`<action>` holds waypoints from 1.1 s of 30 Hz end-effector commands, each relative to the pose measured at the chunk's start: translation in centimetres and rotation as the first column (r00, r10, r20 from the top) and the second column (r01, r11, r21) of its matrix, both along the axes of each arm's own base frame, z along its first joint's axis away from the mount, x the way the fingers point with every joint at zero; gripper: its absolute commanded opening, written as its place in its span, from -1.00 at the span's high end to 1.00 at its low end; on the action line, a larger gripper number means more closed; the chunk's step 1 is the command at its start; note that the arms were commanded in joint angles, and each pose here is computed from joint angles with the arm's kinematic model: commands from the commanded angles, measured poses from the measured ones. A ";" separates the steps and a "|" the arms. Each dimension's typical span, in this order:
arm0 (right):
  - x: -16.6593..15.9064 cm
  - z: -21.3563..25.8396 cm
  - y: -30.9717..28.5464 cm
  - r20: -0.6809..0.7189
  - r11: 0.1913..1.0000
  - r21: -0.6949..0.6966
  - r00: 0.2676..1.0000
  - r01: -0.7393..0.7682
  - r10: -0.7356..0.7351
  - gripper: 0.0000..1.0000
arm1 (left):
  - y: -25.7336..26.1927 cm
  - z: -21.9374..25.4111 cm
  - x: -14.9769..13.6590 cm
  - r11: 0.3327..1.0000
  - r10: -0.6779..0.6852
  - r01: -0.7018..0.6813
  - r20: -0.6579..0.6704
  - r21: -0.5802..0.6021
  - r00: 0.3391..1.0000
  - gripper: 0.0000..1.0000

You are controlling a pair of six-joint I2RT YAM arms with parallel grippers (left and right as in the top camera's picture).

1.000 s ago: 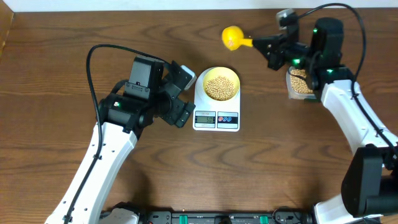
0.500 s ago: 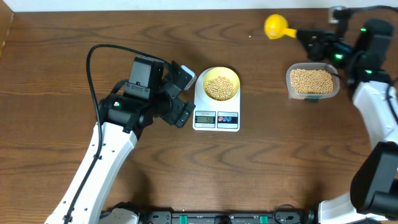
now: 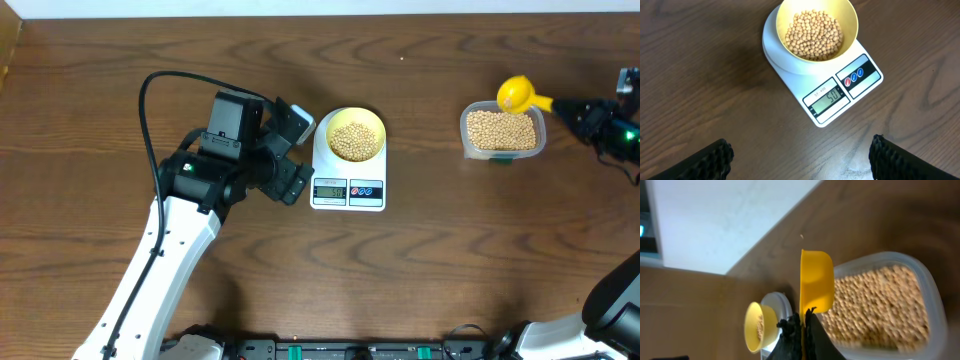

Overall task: Scoop item into bowl and weigh 50g on scale
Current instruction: 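Carry the scoop right over the soybean tub, then lower the scoop into the soybean tub with the right gripper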

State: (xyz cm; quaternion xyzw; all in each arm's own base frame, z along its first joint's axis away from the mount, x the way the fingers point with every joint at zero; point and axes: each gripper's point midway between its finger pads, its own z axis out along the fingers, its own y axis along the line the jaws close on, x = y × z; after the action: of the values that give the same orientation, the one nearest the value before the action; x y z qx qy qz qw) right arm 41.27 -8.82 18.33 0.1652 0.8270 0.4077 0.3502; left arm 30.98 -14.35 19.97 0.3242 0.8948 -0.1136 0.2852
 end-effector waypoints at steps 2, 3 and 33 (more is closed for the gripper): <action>-1.1 0.2 -0.4 0.026 0.985 -0.171 0.999 -0.021 0.026 0.97 | -0.1 -0.3 -0.4 1.000 -0.022 0.022 -0.007 -0.002 1.000 -0.78; -1.4 0.1 -0.6 0.019 0.979 -0.201 1.000 -0.020 0.024 0.98 | -0.1 -0.3 -0.4 1.000 -0.022 0.022 -0.006 -0.002 1.000 -0.78; -1.8 1.3 4.1 -0.141 0.281 -0.947 0.987 -0.157 0.077 0.98 | -0.1 -0.3 -0.4 1.000 -0.022 0.022 -0.006 -0.002 1.000 -0.78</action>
State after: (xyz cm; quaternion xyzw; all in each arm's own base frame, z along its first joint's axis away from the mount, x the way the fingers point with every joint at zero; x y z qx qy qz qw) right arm 39.73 -3.26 19.14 -0.1297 0.9308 -0.0735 0.3339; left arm 30.98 -14.36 19.97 0.3243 0.8948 -0.1138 0.2851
